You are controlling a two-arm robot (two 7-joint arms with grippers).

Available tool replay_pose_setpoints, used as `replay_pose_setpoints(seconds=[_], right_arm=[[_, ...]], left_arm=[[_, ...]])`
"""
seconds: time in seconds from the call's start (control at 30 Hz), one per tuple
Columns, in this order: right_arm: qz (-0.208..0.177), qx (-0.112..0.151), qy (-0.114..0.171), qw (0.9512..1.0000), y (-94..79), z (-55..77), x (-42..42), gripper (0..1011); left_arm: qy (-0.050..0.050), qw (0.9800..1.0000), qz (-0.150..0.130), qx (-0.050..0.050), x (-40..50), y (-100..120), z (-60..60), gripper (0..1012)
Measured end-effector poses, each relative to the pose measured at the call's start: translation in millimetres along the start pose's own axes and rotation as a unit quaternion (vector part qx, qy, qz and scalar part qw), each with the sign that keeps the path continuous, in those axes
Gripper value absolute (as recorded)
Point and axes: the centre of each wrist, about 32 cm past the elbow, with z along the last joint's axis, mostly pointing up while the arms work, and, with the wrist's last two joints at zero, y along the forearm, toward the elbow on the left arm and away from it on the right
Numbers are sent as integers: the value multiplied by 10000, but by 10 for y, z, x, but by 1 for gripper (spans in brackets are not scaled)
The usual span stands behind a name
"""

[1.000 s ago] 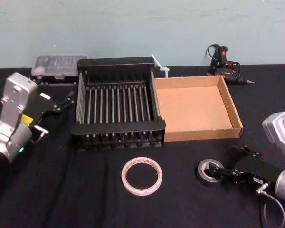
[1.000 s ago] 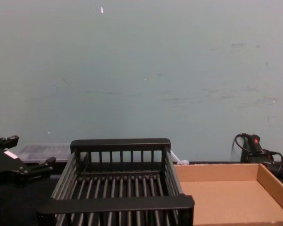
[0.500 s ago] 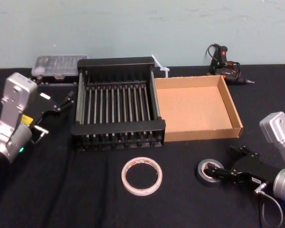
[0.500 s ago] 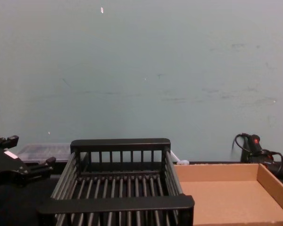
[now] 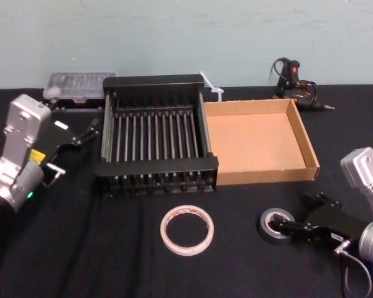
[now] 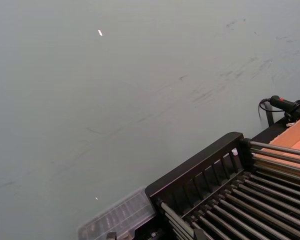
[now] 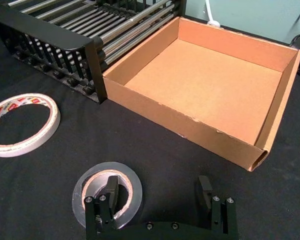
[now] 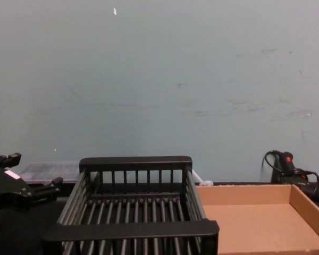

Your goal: Pick up the white tape and place it into the black box , Pick up the silver tape and place it into the brown box.

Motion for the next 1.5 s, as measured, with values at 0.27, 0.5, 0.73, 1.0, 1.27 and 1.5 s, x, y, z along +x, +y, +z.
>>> replay_pose_setpoints(seconds=[0.27, 0.5, 0.73, 1.0, 1.27, 1.5], right_arm=[[13, -11, -19, 10000, 5, 0, 5, 1002], [11, -9, -16, 10000, 3, -1, 5, 1002], [11, -9, -14, 10000, 2, -2, 4, 889], [8, -5, -14, 10000, 0, 0, 4, 632], [3, -5, -14, 10000, 0, 0, 4, 386], [1, -1, -11, 10000, 0, 1, 5, 188]], left_arm=[[0, 10000, 0, 0, 0, 0, 0, 1001], [0, 10000, 0, 1, 0, 0, 0, 1001], [0, 10000, 0, 1, 0, 0, 0, 1001], [0, 10000, 0, 0, 0, 0, 0, 1001], [-1, 10000, 0, 1, 0, 0, 0, 1001], [0, 10000, 0, 0, 0, 0, 0, 1001]])
